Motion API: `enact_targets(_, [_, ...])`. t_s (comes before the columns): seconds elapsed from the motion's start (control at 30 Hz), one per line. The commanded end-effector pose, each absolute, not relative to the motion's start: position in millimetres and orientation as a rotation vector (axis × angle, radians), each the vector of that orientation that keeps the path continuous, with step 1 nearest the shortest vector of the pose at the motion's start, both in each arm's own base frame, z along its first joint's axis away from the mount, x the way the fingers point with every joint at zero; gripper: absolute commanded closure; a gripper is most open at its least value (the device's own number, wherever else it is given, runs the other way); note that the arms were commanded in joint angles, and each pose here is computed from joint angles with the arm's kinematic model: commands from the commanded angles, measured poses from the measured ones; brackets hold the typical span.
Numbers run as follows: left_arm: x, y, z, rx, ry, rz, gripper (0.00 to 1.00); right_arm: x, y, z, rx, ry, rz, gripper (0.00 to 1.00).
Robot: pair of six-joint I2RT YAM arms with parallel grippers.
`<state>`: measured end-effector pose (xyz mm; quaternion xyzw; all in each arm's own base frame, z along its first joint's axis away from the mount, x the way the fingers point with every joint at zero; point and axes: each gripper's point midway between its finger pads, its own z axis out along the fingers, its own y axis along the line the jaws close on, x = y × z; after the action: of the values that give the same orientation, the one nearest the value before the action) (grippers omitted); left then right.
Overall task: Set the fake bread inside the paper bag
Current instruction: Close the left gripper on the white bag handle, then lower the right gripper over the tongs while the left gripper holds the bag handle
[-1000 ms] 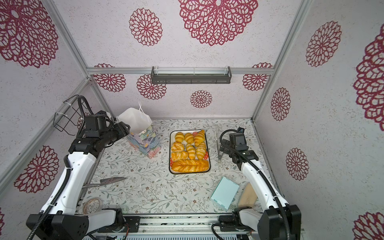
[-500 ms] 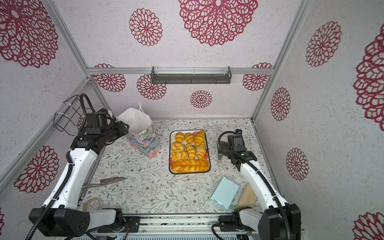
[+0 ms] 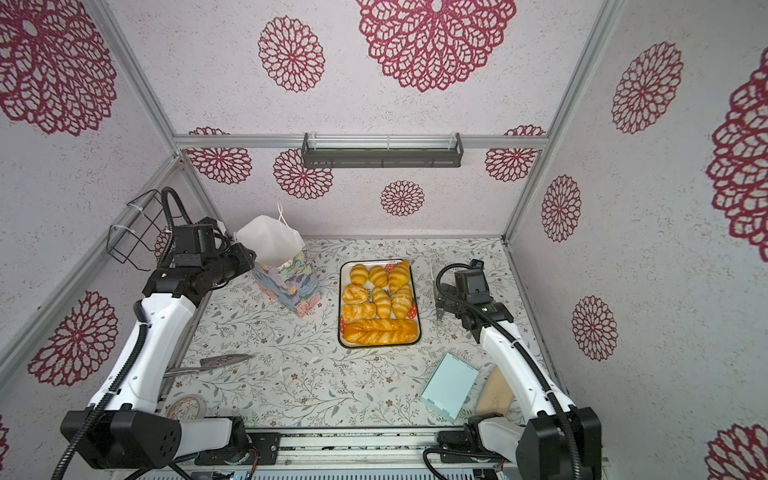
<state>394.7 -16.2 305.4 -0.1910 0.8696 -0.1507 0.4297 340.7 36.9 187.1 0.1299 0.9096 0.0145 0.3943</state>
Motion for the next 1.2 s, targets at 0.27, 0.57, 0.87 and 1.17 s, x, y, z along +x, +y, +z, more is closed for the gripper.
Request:
enact_targets(0.27, [391.8, -15.4, 315.0, -0.436, 2.166, -0.409, 0.91, 341.6, 36.0, 194.7, 0.334, 2.286, 0.024, 0.02])
enact_targets(0.57, [383.2, -18.7, 321.0, -0.382, 2.164, -0.496, 1.00, 343.2, 36.5, 197.5, 0.327, 2.288, 0.020, 0.02])
enact_targets(0.87, [368.3, -20.3, 323.2, -0.326, 2.149, -0.594, 1.00, 342.0, 36.7, 194.7, 0.323, 2.299, 0.016, 0.02])
enact_targets(1.17, [353.4, -1.4, 308.9, -0.380, 2.171, -0.544, 1.00, 343.1, 42.9, 185.5, 0.294, 2.338, 0.037, 0.01])
